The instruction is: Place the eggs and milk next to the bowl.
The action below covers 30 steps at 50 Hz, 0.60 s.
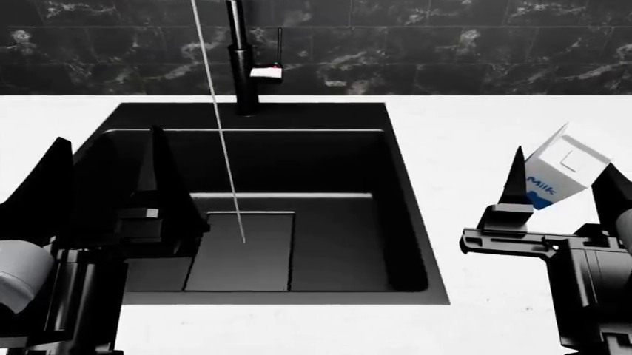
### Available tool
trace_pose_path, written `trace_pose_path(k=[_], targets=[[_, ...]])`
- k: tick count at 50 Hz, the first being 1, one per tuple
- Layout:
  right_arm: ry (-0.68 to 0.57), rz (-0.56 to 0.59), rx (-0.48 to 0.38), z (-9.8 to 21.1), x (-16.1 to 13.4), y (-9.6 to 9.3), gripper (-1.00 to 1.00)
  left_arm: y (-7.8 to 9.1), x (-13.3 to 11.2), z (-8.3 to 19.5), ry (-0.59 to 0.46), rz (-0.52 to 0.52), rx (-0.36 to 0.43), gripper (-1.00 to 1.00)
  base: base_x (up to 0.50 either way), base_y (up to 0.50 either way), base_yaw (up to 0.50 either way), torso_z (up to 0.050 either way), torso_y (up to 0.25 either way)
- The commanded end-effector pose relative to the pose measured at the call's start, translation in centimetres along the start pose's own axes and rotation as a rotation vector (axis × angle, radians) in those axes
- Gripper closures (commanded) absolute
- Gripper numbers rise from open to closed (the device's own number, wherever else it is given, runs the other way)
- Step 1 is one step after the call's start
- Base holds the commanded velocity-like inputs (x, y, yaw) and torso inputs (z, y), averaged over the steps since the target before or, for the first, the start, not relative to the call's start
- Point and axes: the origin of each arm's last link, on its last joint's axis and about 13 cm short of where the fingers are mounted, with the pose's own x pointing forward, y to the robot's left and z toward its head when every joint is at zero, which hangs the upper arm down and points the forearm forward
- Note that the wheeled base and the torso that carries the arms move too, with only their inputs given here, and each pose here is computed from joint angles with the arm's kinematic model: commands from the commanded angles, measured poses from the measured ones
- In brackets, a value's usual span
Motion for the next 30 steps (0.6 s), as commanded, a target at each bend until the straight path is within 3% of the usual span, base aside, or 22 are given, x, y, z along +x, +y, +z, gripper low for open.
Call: trace_pose_path(k=[1,30], targets=[[-0.099,-0.019,0.019,1.28,0.77,-0.08,1.0,-0.02,-0.01,0.05,-0.002,0.0,0.0,-1.0,0.0,0.45,0.0,0.0,0.0],[-0.098,-0.017,0.021,1.26,0.79,-0.03,1.0,0.0,-0.05,0.17,-0.005,0.001,-0.002,-1.0,0.0,0.44,0.0,0.0,0.001]])
